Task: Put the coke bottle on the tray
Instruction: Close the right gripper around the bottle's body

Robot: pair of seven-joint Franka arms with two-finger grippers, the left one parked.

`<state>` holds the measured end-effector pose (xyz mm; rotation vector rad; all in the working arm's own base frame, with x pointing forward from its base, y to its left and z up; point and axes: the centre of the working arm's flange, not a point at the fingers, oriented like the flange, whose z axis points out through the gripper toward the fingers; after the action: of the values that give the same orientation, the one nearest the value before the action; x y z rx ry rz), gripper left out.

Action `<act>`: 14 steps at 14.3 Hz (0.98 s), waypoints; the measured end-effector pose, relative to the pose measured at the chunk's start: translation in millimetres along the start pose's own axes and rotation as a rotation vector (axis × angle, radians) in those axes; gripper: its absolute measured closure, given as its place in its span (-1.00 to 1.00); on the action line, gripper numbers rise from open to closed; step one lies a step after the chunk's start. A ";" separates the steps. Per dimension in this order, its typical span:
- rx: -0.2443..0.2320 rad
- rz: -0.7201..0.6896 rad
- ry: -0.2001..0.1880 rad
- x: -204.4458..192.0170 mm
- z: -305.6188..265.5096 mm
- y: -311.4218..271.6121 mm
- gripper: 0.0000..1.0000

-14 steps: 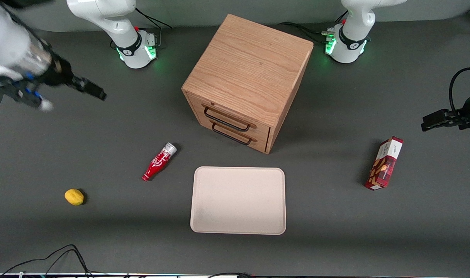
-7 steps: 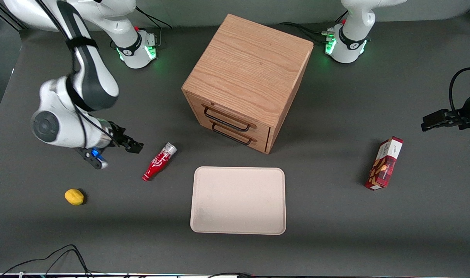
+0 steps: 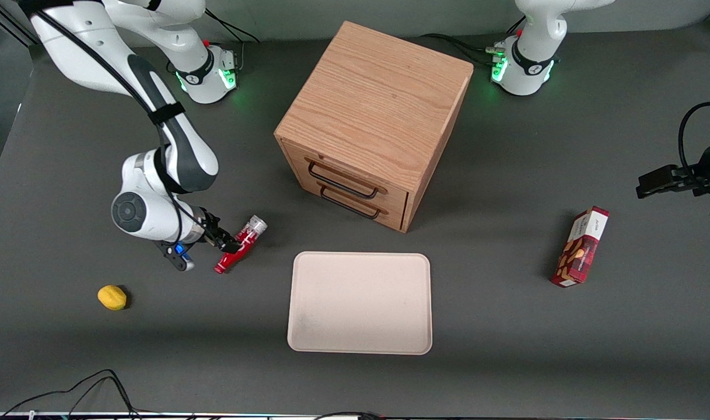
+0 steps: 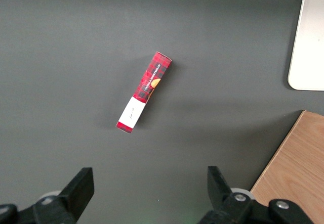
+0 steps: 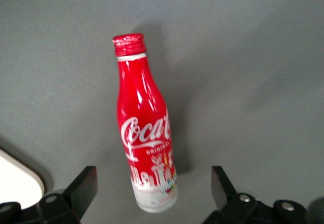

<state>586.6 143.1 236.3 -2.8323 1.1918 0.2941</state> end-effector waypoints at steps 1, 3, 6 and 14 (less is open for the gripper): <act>0.009 0.003 0.006 0.2 10.5 -1.9 -1.00; 0.026 0.010 0.016 -0.4 27.8 -6.6 -1.00; 0.038 0.023 0.025 1.8 43.8 -8.6 -1.00; 0.027 0.006 0.042 3.3 66.7 -5.8 -0.11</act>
<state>582.8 153.1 170.1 -2.8251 1.2032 0.2183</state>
